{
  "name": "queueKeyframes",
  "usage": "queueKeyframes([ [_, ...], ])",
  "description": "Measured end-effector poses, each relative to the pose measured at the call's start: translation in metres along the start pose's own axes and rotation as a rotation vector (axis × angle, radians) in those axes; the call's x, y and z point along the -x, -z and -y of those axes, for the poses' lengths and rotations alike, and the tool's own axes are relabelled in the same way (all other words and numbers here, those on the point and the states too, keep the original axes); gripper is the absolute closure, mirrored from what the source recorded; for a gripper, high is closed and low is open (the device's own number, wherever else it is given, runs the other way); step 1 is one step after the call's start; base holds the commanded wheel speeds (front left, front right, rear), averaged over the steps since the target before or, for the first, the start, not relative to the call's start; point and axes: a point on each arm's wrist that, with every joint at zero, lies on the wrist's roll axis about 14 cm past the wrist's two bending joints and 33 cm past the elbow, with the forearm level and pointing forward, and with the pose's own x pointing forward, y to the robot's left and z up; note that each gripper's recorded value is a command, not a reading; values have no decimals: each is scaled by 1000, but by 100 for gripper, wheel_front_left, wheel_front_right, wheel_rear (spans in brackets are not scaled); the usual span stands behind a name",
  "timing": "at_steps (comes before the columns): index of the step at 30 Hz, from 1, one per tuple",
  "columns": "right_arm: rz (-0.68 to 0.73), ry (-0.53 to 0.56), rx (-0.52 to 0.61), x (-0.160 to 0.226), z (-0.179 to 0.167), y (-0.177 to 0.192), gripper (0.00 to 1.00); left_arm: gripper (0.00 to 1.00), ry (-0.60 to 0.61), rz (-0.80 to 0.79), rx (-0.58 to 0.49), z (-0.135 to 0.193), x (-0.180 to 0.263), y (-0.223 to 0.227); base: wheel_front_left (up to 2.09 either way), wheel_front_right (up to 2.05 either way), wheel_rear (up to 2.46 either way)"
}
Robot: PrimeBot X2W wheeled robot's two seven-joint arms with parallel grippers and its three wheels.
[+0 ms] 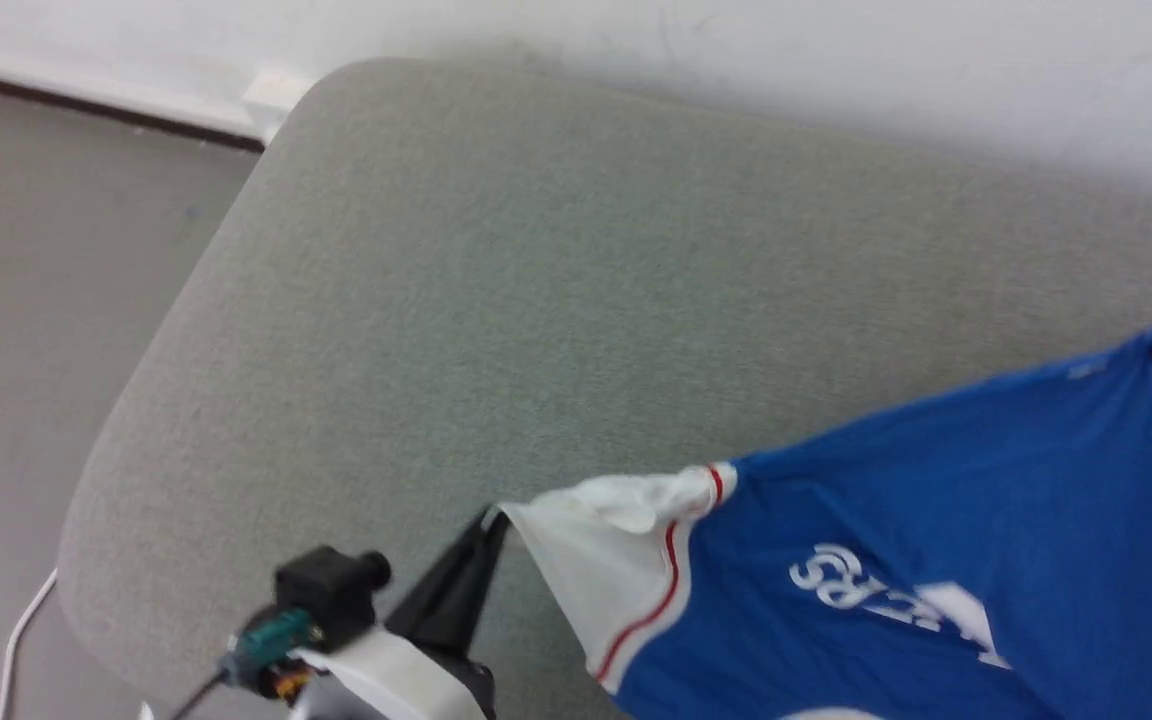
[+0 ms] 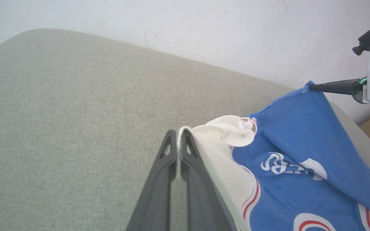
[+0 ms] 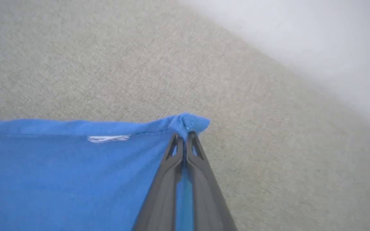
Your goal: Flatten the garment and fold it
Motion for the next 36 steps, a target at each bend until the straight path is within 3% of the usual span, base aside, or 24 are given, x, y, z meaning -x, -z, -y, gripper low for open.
queueKeyframes([
  [5, 267, 71, 40, 56, 25, -66, 100, 100, 53, 165, -95, 2, -8, -60, 0, 0, 0],
  [11, 523, 138, 88, 142, 38, -118, 100, 100, 111, 405, -201, 13, -8, -145, 0, 0, 0],
  [24, 894, 317, 134, 300, 47, -160, 100, 100, 280, 923, -331, 76, 31, -309, 0, 0, 0],
  [29, 978, 366, 139, 329, 57, -176, 100, 100, 314, 1066, -440, 97, 39, -361, 0, 0, 0],
  [36, 1030, 429, 172, 318, 88, -209, 100, 100, 307, 1097, -553, 109, -5, -409, 0, 0, 0],
])
